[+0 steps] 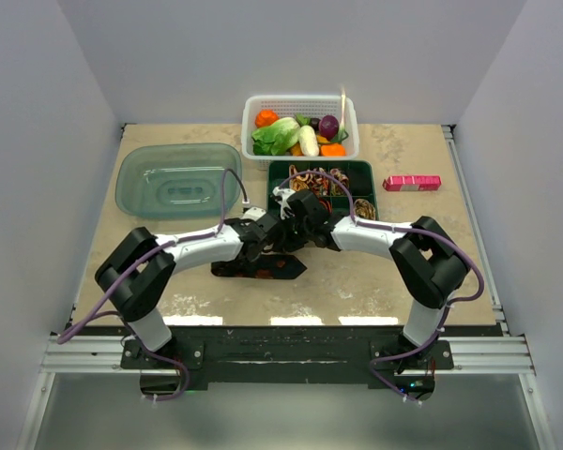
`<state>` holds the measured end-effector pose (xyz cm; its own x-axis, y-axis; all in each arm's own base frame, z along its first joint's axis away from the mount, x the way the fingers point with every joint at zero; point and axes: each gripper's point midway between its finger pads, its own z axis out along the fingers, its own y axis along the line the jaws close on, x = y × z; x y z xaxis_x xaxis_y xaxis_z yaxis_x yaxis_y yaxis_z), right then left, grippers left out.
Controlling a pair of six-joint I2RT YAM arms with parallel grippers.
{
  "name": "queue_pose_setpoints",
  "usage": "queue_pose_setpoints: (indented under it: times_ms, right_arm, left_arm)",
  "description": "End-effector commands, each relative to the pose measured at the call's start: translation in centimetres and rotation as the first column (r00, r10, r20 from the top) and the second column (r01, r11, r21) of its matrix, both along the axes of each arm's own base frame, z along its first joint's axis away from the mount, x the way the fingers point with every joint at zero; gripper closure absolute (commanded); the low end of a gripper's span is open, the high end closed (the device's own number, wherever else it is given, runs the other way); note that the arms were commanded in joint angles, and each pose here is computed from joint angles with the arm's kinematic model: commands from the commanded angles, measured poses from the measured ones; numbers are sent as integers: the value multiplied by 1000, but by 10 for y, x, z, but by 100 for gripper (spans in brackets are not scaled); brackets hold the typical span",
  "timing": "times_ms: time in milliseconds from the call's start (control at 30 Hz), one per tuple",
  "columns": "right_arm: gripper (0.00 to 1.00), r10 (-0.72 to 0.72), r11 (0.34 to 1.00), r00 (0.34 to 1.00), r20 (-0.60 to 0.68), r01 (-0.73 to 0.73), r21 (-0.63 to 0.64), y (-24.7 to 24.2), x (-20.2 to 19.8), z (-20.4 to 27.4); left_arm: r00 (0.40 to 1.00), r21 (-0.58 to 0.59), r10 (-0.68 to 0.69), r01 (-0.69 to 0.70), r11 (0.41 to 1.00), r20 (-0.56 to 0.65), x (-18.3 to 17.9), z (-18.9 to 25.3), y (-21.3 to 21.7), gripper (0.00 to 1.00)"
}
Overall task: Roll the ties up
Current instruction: Roll the tie at the center of the board.
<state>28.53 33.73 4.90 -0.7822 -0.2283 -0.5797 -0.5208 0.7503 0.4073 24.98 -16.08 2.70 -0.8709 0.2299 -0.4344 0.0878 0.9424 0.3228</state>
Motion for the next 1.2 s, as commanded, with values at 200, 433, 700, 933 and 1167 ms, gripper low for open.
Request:
queue_pose_setpoints:
  times_ms: [200, 433, 700, 933, 1167]
  right_arm:
    - [100, 17, 999, 999, 41, -19, 41, 4, 3, 20]
    - [100, 40, 997, 998, 49, -43, 61, 10, 4, 26]
    - [100, 98, 987, 992, 77, -107, 119, 39, 1, 48]
    - [100, 165, 972, 981, 100, -179, 154, 73, -9, 60]
    - [100, 220, 958, 971, 93, -234, 168, 98, -17, 58]
  left_arm:
    - [997, -302, -22, 44, 952, 73, 6, 19, -49, 36]
    - [981, -400, 31, 50, 915, 194, 14, 67, -46, 30]
    - [956, -590, 108, 78, 803, 272, 28, 106, -25, 21]
    - [939, -734, 109, 178, 656, 326, 29, 123, -11, 12]
    - [951, -867, 181, 139, 479, 252, 25, 105, 15, 10]
